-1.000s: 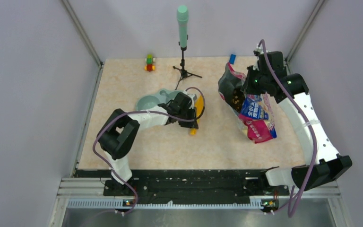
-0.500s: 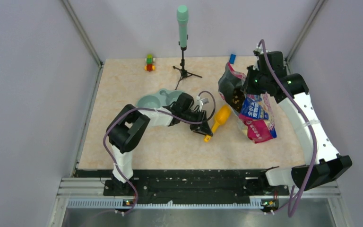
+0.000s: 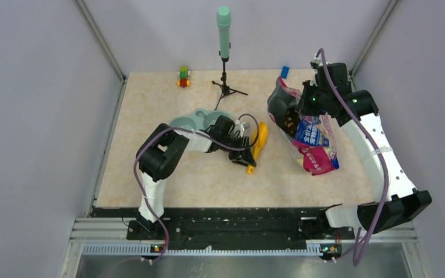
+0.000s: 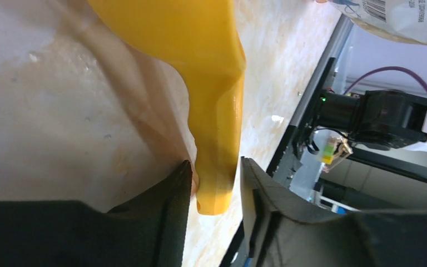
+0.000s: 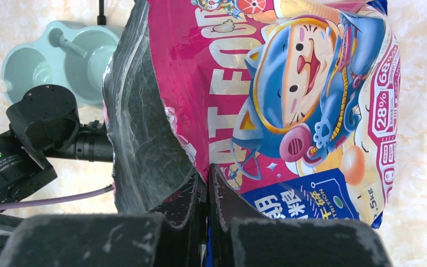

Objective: Serve the pet food

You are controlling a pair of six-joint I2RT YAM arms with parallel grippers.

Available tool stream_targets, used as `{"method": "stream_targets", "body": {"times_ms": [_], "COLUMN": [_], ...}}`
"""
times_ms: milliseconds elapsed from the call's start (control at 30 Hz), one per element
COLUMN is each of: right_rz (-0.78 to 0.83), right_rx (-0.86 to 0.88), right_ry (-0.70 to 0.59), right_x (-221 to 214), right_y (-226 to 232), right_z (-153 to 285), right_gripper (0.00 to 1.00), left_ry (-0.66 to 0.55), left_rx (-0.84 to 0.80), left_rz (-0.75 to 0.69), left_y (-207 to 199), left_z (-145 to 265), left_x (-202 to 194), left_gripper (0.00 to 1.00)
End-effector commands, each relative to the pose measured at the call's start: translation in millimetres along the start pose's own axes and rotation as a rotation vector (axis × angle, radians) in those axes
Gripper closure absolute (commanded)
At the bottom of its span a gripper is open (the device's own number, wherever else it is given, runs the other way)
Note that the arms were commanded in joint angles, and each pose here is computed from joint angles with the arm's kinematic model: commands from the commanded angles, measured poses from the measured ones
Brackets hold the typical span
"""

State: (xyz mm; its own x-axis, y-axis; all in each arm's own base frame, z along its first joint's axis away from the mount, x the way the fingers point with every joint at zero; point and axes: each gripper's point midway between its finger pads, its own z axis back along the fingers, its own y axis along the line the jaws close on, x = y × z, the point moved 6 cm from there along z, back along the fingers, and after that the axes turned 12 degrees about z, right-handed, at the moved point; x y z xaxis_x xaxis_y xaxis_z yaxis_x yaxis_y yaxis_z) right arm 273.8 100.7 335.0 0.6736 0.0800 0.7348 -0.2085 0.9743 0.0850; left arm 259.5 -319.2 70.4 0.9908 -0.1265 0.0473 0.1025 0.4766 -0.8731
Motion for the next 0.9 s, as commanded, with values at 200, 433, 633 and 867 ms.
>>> {"method": "stream_targets", "body": {"times_ms": [200,433,633,867], "right_rz": [0.014,0.014,0.01,0.001], "right_rx": [0.045,0.045,0.046,0.054], "right_ry": [-0.052,-0.05,-0.049,-0.043], "right_x": [10,10,11,12], "right_y": [7,7,8,9], "right_z": [11,11,8,3], "right_gripper": [1.0,1.0,1.0,1.0], "left_ry": [-0.04,-0.127,-0.274,-0.576], "left_rx": [0.22,0.334,0.429,0.691], "left_rz": [-0.016,-0.078,-0.169,-0.389], "left_y": [24,3,-25,-60], "left_z": [13,43,71,58], "left_x": [0,-1,-8,-15], "left_gripper": [0.43,0.42,0.38,0.31]}}
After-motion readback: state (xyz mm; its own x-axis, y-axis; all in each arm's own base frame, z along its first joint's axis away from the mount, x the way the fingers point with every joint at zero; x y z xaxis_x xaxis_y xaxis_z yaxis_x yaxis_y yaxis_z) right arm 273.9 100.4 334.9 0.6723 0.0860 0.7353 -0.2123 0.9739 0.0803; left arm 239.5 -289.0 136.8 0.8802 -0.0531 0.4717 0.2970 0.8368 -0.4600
